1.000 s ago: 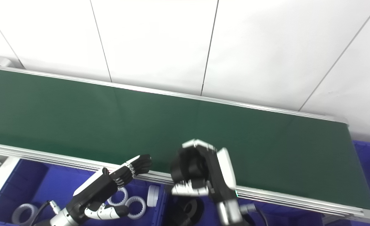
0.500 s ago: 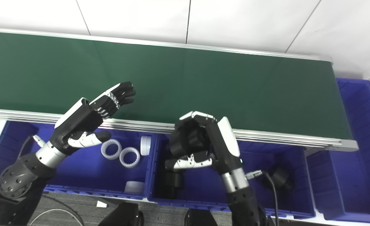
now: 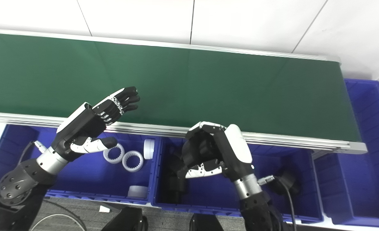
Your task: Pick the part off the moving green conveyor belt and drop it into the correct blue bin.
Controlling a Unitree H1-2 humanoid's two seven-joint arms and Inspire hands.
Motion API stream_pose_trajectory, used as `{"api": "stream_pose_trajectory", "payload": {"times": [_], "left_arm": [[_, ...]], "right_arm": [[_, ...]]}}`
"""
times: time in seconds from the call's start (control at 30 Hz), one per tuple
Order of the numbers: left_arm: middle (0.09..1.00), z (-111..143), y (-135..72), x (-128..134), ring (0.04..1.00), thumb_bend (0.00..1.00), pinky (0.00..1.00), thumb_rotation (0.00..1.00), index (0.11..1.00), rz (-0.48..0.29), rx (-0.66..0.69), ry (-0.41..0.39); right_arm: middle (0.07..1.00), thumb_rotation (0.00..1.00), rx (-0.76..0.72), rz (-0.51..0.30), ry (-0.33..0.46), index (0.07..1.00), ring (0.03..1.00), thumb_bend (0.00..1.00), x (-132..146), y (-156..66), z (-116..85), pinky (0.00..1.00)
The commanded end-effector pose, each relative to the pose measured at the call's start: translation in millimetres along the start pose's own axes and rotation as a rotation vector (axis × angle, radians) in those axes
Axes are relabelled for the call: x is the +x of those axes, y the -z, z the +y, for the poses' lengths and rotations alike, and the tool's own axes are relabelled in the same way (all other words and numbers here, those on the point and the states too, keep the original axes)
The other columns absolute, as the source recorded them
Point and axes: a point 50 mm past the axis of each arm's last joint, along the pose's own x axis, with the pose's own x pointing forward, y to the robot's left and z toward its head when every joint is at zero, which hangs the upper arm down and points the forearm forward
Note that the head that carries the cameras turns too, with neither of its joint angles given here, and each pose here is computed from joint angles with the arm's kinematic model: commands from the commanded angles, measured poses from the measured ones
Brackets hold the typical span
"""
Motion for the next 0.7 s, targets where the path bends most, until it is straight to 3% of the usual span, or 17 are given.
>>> {"api": "stream_pose_trajectory", "payload": {"times": [0.0, 0.2, 0.27, 0.3, 0.37, 0.4, 0.53, 0.67], "left_arm": [[0.972, 2.0, -11.2, 3.3, 0.959, 0.43, 0.93, 0.47, 0.949, -0.039, 0.025, 0.003], [0.974, 0.9, -13.7, 3.1, 0.96, 0.42, 0.93, 0.48, 0.949, -0.052, 0.023, 0.006], [0.974, 0.7, -14.8, 2.4, 0.96, 0.42, 0.93, 0.49, 0.949, -0.051, 0.029, 0.005], [0.974, 0.7, -15.3, 2.3, 0.96, 0.42, 0.93, 0.49, 0.95, -0.051, 0.033, 0.004], [0.975, 1.0, -15.9, 1.9, 0.961, 0.42, 0.93, 0.49, 0.95, -0.053, 0.033, 0.003], [0.976, 1.1, -16.4, 1.7, 0.961, 0.42, 0.94, 0.49, 0.95, -0.053, 0.035, 0.001], [0.976, 1.4, -16.9, 1.3, 0.963, 0.42, 0.94, 0.49, 0.949, -0.054, 0.033, -0.003], [0.978, 2.8, -15.1, 1.4, 0.964, 0.42, 0.94, 0.49, 0.95, -0.049, 0.039, -0.003]], "right_arm": [[0.544, 0.0, -0.032, 0.008, -0.021, 0.45, 0.472, 0.49, 5.0, 3.4, -0.2, 0.39], [0.559, 0.0, -0.111, 0.089, -0.118, 0.469, 0.492, 0.5, 9.9, 20.8, 9.4, 0.4], [0.543, 0.0, -0.114, 0.111, -0.154, 0.485, 0.466, 0.51, 10.2, 25.1, 11.5, 0.48], [0.51, 0.0, -0.113, 0.118, -0.165, 0.492, 0.561, 0.52, 10.2, 26.3, 12.1, 0.52], [0.611, 0.09, -0.115, 0.134, -0.19, 0.495, 0.632, 0.52, 10.0, 29.2, 13.8, 0.56], [0.669, 0.19, -0.117, 0.143, -0.206, 0.589, 0.66, 0.65, 9.9, 31.0, 15.0, 0.58], [0.7, 0.32, -0.111, 0.156, -0.235, 0.679, 0.687, 0.77, 9.2, 34.1, 18.0, 0.62], [0.712, 0.41, -0.11, 0.144, -0.24, 0.72, 0.704, 0.77, 10.6, 31.4, 17.6, 0.64]]}}
